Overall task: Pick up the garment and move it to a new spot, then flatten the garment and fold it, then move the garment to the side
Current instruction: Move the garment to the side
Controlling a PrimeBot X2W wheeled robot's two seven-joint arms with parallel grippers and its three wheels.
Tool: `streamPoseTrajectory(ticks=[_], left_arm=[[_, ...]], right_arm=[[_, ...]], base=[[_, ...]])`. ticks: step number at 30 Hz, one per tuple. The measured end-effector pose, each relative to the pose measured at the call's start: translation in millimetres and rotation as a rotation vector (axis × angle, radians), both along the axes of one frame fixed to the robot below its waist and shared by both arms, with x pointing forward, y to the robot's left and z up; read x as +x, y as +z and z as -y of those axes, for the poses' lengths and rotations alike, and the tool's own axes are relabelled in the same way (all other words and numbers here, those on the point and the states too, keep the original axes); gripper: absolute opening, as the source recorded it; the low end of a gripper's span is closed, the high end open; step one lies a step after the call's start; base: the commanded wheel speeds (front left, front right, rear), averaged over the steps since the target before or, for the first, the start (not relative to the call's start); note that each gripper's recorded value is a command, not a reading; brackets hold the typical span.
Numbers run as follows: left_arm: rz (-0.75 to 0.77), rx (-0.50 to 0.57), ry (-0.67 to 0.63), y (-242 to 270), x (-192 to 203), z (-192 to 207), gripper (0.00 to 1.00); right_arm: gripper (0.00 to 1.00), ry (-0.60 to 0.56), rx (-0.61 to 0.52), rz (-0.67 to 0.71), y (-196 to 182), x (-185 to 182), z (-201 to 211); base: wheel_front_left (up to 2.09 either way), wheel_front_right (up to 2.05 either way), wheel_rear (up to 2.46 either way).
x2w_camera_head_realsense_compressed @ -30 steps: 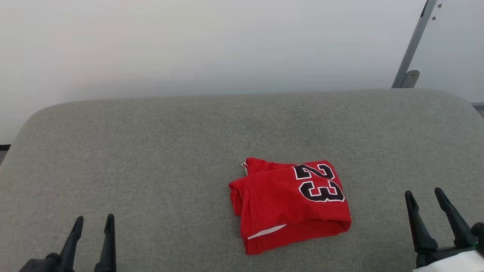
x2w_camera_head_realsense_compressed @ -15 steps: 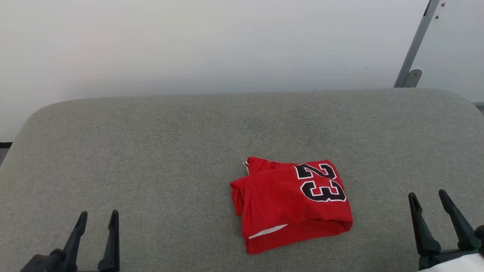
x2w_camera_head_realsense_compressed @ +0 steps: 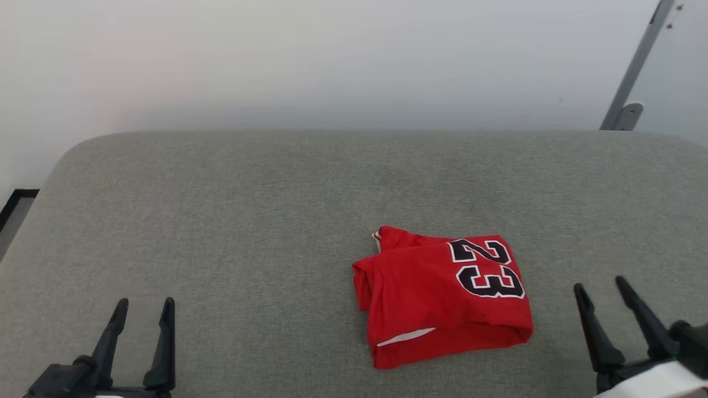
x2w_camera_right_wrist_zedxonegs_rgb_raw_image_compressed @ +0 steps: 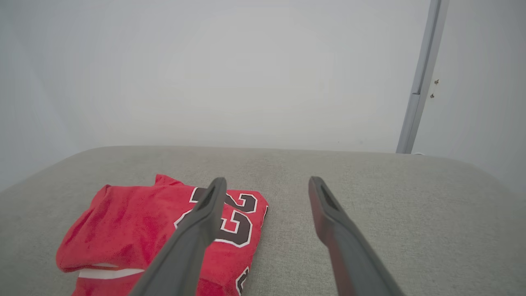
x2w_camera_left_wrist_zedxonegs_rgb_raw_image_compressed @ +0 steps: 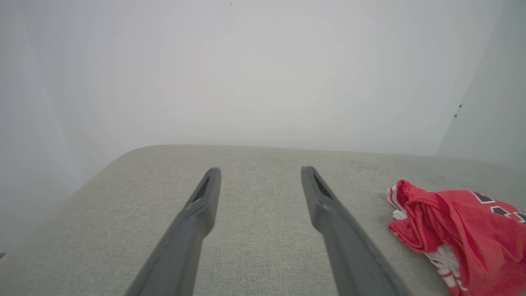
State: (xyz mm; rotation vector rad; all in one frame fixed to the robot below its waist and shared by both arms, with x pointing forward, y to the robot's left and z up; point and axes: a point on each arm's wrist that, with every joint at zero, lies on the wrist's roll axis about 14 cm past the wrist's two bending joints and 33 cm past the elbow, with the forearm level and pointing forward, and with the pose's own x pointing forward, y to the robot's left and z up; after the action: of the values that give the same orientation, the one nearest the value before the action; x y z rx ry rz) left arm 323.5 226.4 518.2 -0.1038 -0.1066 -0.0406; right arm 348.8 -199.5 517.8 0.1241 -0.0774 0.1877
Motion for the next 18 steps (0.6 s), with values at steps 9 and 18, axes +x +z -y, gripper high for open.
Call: streamPoseTrajectory(ticks=[9,18], left_arm=[[-0.005,-0.024,0.060,-1,-11,-18,1.00],[-0.046,-0.045,0.092,-13,-13,-24,1.00]], right_arm=[[1.00,0.155,-0.042,-0.251,-30,33,-25],[1.00,0.280,-0.101,-0.557,-61,63,-43]], base=[[0.00,0.00,0.00],[0.00,0.00,0.00]])
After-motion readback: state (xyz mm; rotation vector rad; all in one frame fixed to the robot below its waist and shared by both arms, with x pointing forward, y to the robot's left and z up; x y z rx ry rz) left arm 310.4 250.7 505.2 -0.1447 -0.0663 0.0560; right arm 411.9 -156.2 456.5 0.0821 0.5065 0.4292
